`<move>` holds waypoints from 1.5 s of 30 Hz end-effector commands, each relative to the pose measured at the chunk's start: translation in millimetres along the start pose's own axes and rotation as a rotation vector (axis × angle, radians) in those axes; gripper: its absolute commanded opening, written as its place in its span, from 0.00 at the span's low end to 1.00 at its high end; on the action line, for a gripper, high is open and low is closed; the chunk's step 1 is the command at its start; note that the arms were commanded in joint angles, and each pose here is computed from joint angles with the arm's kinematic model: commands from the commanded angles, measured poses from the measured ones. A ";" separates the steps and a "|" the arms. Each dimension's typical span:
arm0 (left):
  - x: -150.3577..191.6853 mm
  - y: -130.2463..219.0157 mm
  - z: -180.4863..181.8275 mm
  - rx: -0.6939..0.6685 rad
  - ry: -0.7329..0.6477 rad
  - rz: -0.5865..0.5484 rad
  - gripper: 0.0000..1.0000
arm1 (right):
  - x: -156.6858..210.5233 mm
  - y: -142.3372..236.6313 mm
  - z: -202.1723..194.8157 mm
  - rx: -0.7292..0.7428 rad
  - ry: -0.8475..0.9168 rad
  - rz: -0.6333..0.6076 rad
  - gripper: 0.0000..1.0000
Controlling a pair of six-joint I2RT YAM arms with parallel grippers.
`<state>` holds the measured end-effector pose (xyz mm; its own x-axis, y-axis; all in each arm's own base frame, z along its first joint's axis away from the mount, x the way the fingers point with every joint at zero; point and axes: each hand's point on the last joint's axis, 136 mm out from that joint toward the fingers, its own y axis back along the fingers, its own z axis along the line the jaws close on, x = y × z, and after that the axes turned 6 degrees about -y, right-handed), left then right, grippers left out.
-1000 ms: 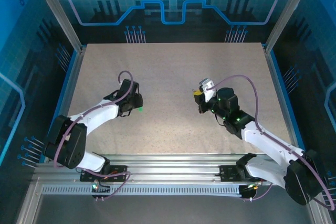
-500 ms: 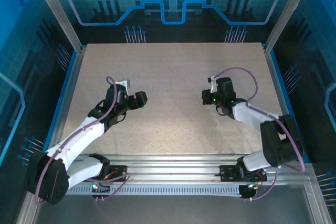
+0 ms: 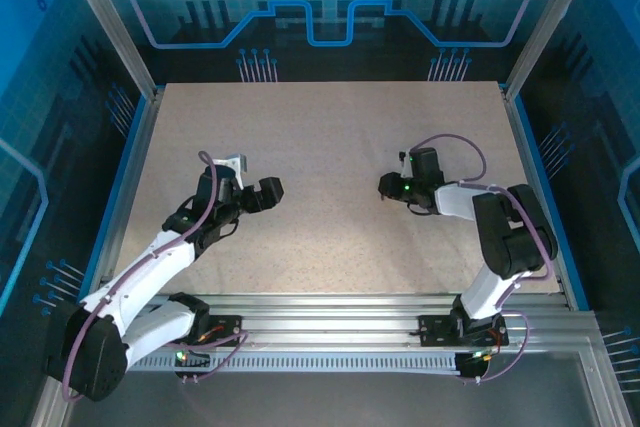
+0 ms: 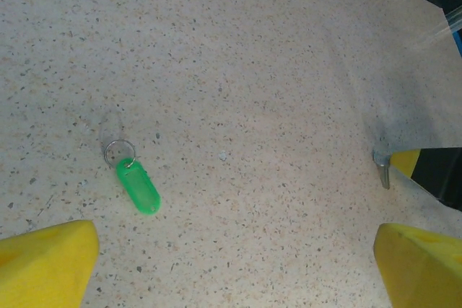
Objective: Remove the keys from the keyring
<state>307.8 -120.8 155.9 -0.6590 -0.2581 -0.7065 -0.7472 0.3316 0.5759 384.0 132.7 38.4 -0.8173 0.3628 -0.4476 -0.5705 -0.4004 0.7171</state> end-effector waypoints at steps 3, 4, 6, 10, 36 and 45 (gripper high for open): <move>-12.4 7.9 9.8 -0.076 -0.001 -0.021 0.99 | -34.8 49.7 -10.8 0.068 -0.025 -0.142 0.45; -16.9 10.5 12.9 -0.101 -0.007 -0.033 0.99 | -41.7 59.8 -11.8 0.078 -0.021 -0.173 0.48; -29.4 20.2 29.7 -0.216 -0.021 -0.069 0.99 | -57.5 82.9 -14.9 0.124 0.004 -0.240 0.92; -54.2 36.7 74.6 -0.487 -0.127 -0.162 0.99 | -89.7 126.6 -27.9 0.327 0.086 -0.380 1.00; -47.0 -45.2 138.8 -0.468 -0.398 -0.489 0.99 | -75.0 89.6 -58.1 0.371 0.528 -0.725 1.00; -48.2 -46.7 141.0 -0.474 -0.389 -0.477 0.99 | -82.7 88.4 -71.6 0.374 0.457 -0.687 1.00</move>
